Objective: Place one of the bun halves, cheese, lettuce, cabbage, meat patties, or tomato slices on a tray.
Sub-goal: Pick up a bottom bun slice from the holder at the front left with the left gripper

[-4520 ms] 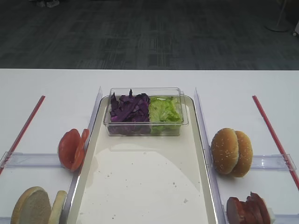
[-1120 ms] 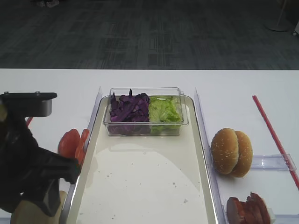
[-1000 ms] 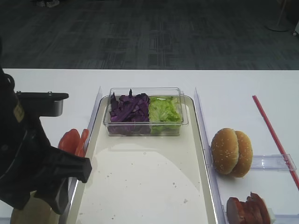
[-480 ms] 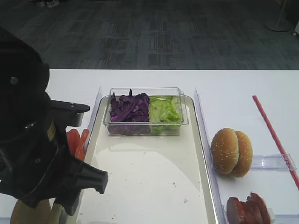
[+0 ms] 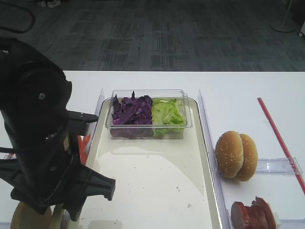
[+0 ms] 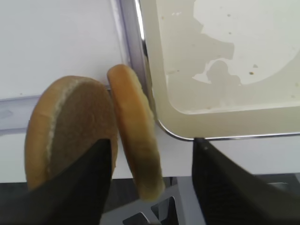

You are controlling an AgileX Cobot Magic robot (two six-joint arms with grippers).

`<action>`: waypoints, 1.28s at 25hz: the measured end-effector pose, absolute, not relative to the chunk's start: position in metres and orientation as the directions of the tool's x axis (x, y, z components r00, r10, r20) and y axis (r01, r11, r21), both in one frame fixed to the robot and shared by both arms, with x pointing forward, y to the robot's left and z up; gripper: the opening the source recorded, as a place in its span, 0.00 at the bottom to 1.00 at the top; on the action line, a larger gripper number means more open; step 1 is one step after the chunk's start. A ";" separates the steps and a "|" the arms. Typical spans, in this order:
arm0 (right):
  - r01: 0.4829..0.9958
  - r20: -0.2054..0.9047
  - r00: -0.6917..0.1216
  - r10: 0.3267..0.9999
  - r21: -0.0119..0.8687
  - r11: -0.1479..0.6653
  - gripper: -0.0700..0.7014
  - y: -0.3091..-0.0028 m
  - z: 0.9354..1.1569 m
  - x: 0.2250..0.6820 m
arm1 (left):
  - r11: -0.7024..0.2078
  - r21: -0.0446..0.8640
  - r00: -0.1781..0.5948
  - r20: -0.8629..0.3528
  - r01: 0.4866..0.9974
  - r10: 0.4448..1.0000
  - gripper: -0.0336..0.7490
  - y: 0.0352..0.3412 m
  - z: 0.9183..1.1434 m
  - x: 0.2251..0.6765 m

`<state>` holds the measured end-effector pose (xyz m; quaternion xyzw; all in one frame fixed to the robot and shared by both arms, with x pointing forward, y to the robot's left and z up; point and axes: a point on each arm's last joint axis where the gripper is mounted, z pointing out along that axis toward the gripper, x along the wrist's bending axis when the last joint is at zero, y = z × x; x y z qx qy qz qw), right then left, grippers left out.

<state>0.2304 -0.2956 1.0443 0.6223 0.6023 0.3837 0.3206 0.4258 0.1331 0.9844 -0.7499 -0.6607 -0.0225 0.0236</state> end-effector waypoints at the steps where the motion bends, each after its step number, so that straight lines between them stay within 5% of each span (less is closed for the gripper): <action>1: 0.504 0.091 -0.020 0.996 0.861 -0.069 0.75 -0.296 1.044 0.230 | -0.126 -0.009 0.126 0.068 0.992 0.990 0.51 0.133 0.983 0.426; 32: 0.504 0.091 -0.020 0.996 0.861 -0.069 0.75 -0.296 1.044 0.230 | -0.112 -0.051 0.118 0.138 0.992 0.983 0.20 0.132 0.976 0.431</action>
